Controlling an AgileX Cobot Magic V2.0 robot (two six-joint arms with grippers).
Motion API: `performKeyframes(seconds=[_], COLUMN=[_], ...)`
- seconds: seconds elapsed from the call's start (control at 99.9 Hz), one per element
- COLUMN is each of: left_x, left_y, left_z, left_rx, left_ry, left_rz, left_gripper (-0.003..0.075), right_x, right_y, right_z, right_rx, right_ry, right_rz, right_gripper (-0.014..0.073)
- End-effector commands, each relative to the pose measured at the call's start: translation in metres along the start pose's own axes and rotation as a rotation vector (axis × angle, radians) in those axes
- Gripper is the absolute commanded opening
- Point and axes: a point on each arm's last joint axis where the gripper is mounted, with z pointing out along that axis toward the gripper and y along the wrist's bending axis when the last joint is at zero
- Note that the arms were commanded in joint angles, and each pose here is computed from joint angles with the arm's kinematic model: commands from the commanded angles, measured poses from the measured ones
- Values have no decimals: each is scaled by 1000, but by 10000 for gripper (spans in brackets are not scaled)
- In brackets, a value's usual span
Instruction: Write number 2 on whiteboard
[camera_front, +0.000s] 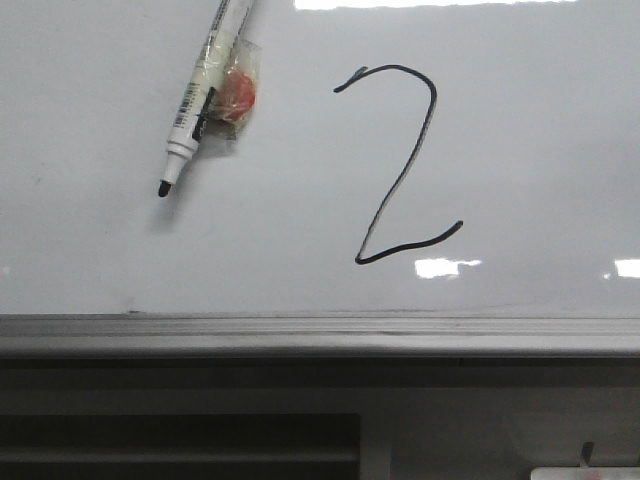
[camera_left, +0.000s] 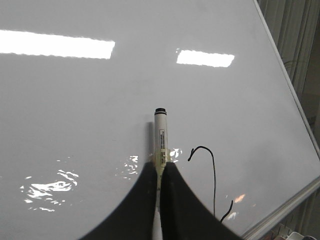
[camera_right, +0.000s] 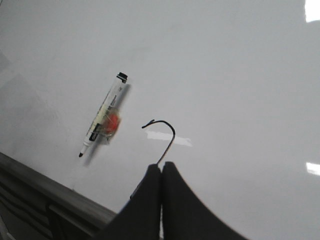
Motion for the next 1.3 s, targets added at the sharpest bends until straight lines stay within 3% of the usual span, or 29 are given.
performKeyframes(seconds=[0.0,0.3,1.021,1.061,1.141,1.291], left_x=[-14,-12,-12,-11,-8,0], left_y=[2,5,5,4,1,14], left_z=[-6,-11,-11,-10,-10,-11], left_rx=[-23,-40,-39,-32,-14,-197], left_ry=[-133,-140,-139,-131,-97,6], left_rz=[-3,-79,-80,-56,114,170], left_gripper=[-20,-20,-20,-20,-20,-20], right_x=[-2,3,3,3,3,3], right_y=[-1,-1,-1,-1,-1,-1], right_z=[-2,-1,-1,-1,-1,-1], right_rx=[22,15,15,15,15,15], right_ry=[-44,-30,-30,-30,-30,-30], right_rz=[22,39,39,39,39,39], right_gripper=[-60,-60,-60,-60,-60,-60])
